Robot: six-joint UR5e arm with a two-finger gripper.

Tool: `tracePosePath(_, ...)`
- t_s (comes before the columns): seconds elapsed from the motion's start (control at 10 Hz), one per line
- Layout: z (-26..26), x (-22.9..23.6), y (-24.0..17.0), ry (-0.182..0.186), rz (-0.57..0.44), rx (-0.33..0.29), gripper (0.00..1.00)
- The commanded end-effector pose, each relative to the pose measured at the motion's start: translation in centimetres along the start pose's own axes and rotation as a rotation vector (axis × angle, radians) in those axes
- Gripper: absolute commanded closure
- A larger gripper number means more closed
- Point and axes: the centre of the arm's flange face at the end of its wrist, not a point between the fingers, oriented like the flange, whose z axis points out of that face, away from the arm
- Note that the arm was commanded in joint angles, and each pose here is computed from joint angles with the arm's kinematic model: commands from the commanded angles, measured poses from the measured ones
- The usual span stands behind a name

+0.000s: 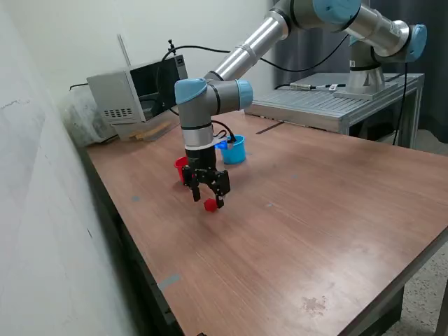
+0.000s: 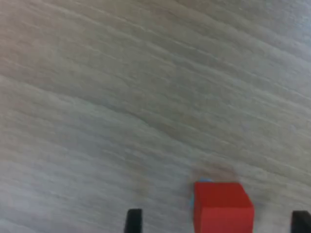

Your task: Place red objects in the red bin, and blue objects in the blue bin.

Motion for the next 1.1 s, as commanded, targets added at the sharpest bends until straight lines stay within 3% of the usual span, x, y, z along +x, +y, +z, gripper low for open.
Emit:
tracePosePath(0.0,0.3,-0.1,0.0,-0.002,-0.002,0.002,1.00)
tracePosePath(0.3,0.1,-0.2,0.1,-0.010,0.002,0.002,1.00)
tracePosePath(0.6,-5.0,-0.4,0.9,-0.041,0.066,-0.049,1.00)
tracePosePath(1.0,-12.9,-2.4,-0.2,-0.199,0.250,-0.077,1.00)
